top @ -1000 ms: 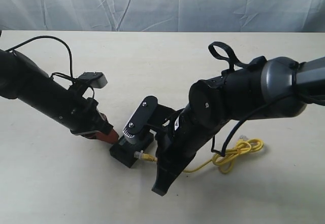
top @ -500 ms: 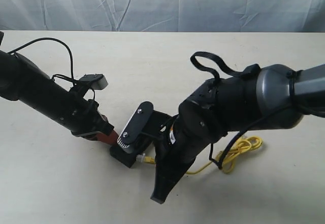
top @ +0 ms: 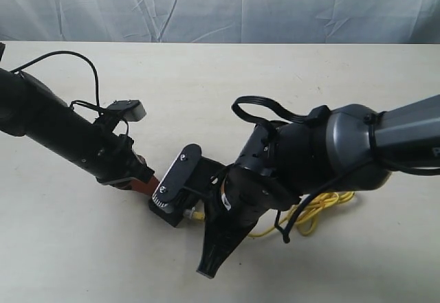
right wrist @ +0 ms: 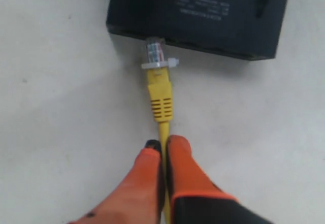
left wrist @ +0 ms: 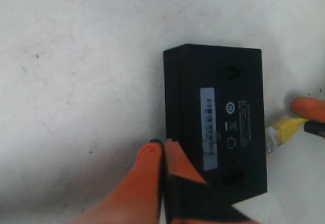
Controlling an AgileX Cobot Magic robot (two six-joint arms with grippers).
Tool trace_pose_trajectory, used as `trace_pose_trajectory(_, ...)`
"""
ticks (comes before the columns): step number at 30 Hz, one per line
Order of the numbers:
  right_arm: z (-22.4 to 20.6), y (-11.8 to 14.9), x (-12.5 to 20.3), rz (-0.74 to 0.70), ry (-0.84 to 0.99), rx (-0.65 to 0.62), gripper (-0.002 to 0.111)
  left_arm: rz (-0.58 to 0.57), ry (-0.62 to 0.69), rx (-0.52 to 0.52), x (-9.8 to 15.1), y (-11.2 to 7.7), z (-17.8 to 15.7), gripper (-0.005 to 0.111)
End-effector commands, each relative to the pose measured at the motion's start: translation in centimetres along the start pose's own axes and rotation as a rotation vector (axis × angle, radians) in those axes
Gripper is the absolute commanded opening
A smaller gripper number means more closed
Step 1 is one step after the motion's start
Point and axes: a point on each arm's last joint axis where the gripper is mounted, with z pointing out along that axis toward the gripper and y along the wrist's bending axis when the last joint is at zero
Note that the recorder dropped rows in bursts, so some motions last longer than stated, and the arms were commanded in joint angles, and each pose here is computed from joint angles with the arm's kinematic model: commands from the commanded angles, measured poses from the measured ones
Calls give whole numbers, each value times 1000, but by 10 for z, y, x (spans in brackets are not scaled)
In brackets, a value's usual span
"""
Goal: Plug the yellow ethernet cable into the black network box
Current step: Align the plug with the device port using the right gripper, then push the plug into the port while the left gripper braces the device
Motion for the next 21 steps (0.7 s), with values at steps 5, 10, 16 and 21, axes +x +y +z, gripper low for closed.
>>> trace_pose_trajectory(5,0,-3,0,2,-6,39,-1,0,-6,10,-2,-1,0,0)
trace_pose_trajectory(10,0,-3,0,19,-8,32,-1,0,-6,10,-2,-1,0,0)
trace_pose_trajectory(16,0,-2,2,-29,15,29,-1,0,-6,10,-2,-1,0,0)
trace_pose_trajectory(21,0,-1,1,-65,5,22,-1,0,-6,10,-2,-1,0,0)
